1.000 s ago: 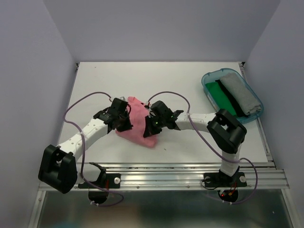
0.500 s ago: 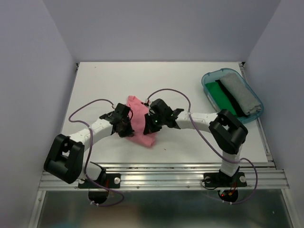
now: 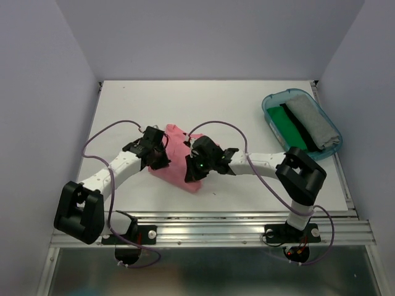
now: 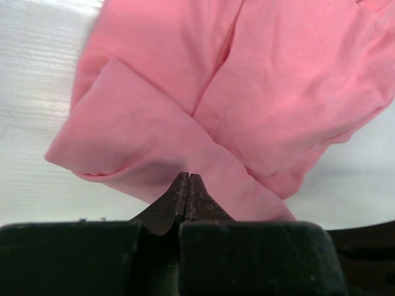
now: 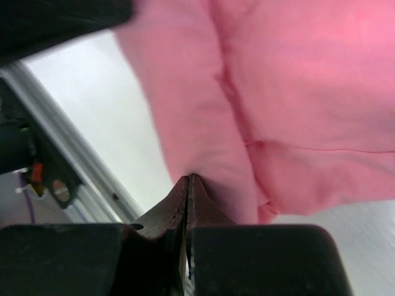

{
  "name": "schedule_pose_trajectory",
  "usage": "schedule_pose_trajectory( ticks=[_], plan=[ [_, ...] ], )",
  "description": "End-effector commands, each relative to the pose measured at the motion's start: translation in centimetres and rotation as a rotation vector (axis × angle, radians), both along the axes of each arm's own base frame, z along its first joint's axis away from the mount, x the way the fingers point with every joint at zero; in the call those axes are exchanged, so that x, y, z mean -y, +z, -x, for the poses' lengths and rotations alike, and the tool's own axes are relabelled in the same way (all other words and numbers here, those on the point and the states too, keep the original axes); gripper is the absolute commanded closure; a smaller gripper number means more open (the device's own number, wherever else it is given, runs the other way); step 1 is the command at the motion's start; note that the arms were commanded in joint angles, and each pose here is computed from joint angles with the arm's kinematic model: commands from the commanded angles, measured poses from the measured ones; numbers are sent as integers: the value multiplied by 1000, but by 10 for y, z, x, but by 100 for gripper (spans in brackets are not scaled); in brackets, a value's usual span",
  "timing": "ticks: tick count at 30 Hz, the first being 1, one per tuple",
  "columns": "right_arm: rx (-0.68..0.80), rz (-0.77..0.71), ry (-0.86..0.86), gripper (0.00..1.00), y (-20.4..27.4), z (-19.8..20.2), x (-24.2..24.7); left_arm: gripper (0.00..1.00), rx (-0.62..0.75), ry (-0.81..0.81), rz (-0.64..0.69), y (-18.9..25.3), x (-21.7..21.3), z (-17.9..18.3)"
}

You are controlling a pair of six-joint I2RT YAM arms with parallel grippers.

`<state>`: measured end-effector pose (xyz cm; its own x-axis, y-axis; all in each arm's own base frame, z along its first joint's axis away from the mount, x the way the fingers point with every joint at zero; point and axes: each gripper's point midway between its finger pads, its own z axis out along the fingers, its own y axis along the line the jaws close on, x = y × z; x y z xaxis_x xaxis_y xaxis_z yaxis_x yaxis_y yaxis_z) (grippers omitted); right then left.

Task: Roll the t-shirts
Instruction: Roll the T-shirt to the center of the board.

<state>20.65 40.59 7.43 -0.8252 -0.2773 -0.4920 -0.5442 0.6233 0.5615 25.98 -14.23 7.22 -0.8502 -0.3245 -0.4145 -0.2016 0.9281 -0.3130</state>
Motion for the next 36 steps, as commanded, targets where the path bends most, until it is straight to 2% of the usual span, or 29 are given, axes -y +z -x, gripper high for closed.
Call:
schedule_pose_trajectory(
  ticks=[1, 4, 9, 15, 22, 27, 36],
  plan=[
    [25, 76, -47, 99, -31, -10, 10, 100, -16, 27, -42, -14, -18, 2],
    [16, 128, -51, 99, -54, -10, 17, 100, -57, 34, -49, -30, -23, 7],
    [16, 153, -29, 99, -65, -8, 19, 100, -102, 61, -63, -49, -28, 10],
    [41, 167, -32, 99, -60, -10, 24, 100, -51, 114, -62, -32, -42, -5],
    [107, 104, -33, 99, -14, -9, 29, 100, 62, 142, -80, 18, -57, -25],
    [110, 93, -42, 99, 5, -4, 36, 100, 14, 145, -88, -3, -62, -21],
    [47, 187, -47, 99, -47, 5, 51, 100, -32, 138, -65, -28, -56, -18]
  ],
)
